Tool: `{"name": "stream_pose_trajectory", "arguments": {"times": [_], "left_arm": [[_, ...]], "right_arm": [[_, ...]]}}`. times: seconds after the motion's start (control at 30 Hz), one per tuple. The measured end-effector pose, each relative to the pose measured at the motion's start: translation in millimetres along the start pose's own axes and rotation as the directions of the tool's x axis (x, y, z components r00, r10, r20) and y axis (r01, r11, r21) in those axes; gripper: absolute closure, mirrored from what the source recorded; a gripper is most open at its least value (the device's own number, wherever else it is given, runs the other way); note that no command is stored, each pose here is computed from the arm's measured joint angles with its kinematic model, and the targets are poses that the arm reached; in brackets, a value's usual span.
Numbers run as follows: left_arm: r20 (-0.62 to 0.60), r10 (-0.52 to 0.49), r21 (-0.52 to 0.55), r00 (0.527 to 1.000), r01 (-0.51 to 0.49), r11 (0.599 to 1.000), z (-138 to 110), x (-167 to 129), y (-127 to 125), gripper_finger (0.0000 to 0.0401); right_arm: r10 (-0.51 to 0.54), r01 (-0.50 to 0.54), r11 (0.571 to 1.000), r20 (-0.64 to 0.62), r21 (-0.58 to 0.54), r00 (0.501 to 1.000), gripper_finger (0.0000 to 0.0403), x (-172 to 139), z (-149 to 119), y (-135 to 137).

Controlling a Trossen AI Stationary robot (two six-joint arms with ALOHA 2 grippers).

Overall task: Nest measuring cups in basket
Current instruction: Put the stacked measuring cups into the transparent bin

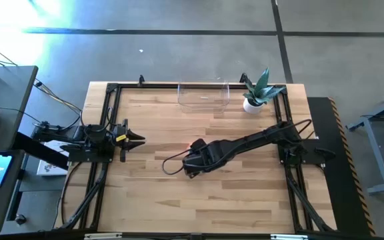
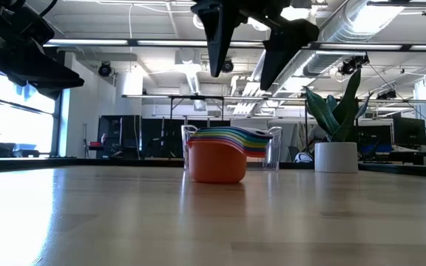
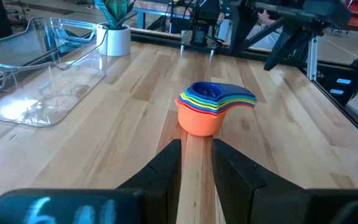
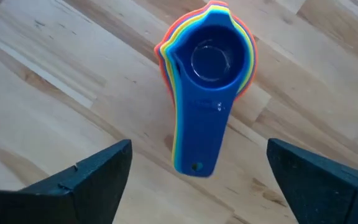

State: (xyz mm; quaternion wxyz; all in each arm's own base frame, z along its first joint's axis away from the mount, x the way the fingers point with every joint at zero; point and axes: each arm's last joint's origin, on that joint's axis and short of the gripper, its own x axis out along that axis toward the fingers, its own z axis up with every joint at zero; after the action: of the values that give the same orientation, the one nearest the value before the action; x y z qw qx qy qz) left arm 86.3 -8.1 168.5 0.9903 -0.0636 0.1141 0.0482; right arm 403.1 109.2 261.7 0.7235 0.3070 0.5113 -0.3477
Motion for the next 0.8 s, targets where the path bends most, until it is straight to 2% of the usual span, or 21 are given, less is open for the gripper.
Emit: {"name": "stream_pose_trajectory", "arguments": {"times": [0.3,0.8], "left_arm": [[0.0,0.0,0.0,1.0,0.0,1.0,0,0,0,0.0323],[0.001,0.0,0.0,1.0,0.0,1.0,0,0,0,0.0323]], "right_arm": [[0.055,-0.053,0.997,-0.052,0.051,0.997,0.0018,33,-3,-1],[0.054,-0.048,0.996,-0.084,0.074,0.995,0.0018,75,-14,-12]]}}
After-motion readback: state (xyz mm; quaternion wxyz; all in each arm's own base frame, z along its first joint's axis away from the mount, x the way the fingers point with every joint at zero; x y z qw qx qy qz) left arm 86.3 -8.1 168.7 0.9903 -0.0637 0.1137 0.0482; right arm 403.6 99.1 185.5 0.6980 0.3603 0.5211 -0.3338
